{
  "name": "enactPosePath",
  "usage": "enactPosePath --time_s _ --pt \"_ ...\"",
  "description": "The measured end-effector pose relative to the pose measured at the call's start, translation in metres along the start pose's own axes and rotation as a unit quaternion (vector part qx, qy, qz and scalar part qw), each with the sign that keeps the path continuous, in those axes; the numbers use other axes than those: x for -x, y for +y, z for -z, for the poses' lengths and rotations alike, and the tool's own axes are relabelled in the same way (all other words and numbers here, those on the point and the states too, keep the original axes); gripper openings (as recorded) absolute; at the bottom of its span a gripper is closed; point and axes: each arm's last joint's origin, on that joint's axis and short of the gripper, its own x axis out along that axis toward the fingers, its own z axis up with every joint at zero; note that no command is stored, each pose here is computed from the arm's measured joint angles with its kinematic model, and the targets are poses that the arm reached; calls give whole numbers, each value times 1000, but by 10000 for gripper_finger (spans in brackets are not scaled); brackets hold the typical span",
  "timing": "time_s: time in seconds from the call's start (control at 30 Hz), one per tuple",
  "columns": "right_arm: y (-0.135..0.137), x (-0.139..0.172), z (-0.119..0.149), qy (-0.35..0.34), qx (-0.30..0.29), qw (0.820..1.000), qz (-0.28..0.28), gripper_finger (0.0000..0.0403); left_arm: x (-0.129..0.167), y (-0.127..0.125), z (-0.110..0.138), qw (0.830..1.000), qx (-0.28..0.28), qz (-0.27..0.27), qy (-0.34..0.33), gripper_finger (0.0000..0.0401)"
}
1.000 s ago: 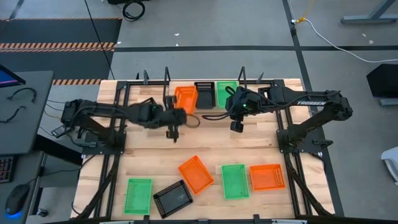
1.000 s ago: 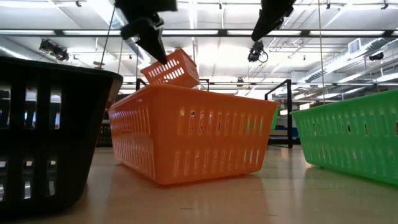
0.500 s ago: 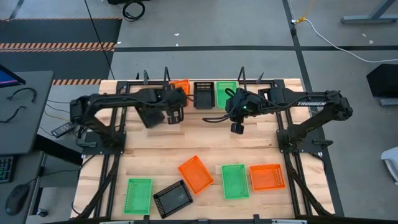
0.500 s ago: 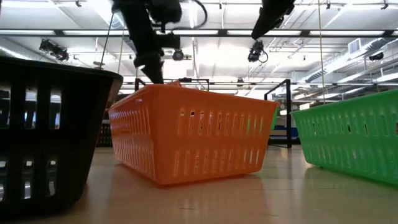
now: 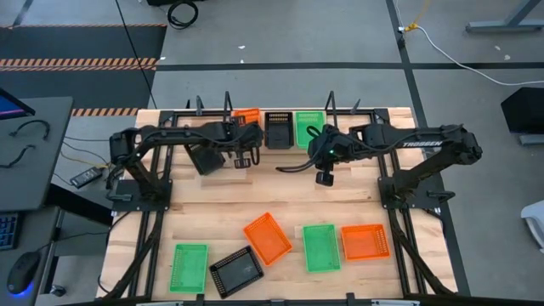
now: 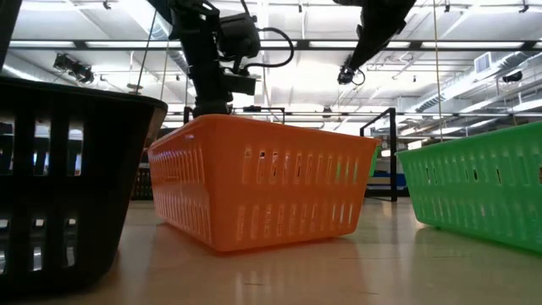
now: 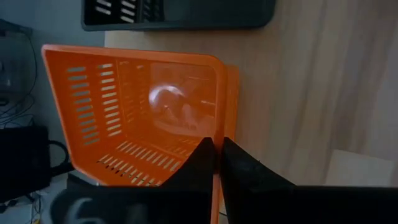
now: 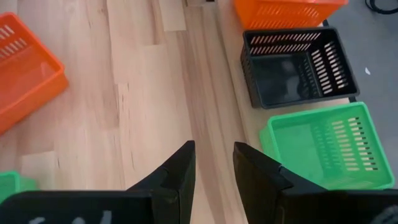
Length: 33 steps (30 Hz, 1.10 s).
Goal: Stack baskets on shelf by color
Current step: Put the left orange bin on the shelf
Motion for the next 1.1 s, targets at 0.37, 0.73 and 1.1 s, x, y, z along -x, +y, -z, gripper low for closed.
enactPosePath --time_s 0.37,0.73,1.1 --pt "0 -2 -2 -15 -4 1000 3 114 -2 3 1 999 8 46 -13 39" --pt "0 -2 -2 -17 -4 1000 3 114 -2 3 0 998 34 42 -15 123" --pt "0 -2 -3 -17 -5 1000 3 114 -2 4 -2 997 60 38 -23 156"
